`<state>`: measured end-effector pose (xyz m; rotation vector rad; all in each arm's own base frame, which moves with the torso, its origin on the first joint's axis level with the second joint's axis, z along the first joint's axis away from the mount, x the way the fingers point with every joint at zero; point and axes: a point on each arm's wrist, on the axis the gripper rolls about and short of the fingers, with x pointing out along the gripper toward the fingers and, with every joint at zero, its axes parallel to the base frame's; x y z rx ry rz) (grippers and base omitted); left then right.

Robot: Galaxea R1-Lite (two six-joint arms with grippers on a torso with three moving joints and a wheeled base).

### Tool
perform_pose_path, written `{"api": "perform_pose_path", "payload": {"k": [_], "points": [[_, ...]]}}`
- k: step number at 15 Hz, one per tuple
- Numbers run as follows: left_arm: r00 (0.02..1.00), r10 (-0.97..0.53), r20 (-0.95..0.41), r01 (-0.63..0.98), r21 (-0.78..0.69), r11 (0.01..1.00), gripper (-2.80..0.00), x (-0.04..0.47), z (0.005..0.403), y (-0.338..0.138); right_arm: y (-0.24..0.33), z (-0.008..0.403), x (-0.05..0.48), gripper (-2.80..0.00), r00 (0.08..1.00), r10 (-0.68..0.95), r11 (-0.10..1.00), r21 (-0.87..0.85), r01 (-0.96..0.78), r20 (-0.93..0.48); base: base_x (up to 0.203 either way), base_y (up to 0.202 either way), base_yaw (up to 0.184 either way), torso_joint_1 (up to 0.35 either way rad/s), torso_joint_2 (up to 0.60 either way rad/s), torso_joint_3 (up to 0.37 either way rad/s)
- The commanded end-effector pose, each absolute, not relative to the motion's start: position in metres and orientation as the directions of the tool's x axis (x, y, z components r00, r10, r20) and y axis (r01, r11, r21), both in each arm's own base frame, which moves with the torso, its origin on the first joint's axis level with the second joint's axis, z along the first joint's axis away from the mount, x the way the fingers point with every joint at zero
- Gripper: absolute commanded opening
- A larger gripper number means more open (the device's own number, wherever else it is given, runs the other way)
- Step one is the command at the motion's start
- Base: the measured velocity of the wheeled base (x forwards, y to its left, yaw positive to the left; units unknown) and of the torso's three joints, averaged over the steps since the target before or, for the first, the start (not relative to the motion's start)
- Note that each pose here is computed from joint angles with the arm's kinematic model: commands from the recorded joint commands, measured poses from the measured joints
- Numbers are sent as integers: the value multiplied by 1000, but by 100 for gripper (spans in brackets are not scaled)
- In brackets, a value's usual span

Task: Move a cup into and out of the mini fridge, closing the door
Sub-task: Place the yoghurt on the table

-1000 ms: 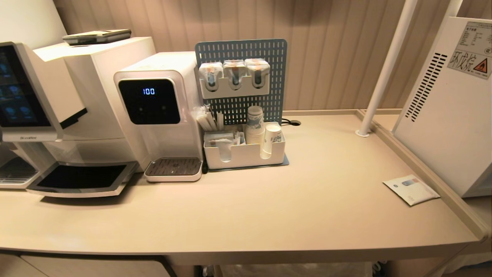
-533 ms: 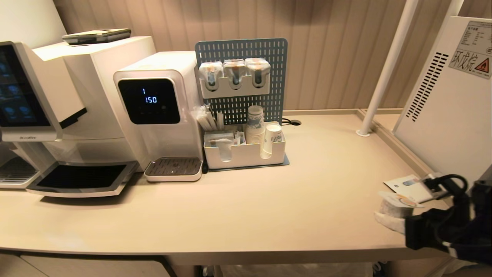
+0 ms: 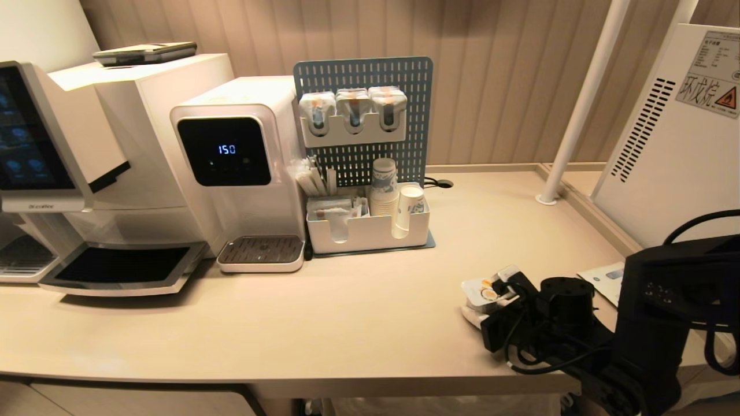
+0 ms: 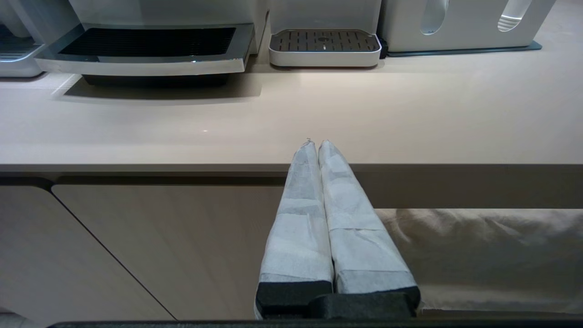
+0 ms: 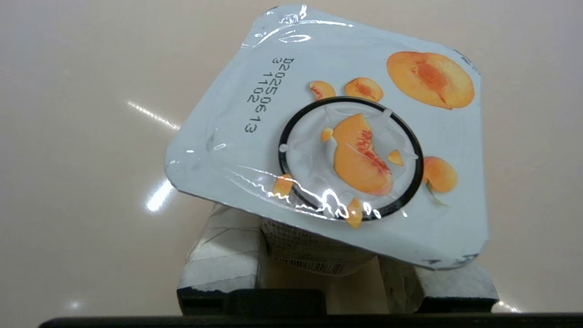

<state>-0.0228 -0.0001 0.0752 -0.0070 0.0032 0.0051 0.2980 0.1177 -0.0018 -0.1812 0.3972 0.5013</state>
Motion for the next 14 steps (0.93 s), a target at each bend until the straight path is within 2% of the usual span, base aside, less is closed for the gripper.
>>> {"api": "perform_pose_path", "payload": {"k": [1, 6, 14], "points": [[1000, 6, -5, -6, -8, 1000, -280, -23, 75, 0, 141, 15, 317, -280, 838, 426, 867, -112, -486, -341, 0, 0, 0, 0, 0, 0], [1000, 6, -5, -6, -8, 1000, -280, -23, 75, 0, 159, -3, 330, -280, 854, 342, 892, -151, -426, -392, 0, 0, 0, 0, 0, 0], [1000, 6, -5, -6, -8, 1000, -280, -23, 75, 0, 160, -36, 332, -280, 830, 322, 893, -145, -426, -455, 0, 0, 0, 0, 0, 0]]}}
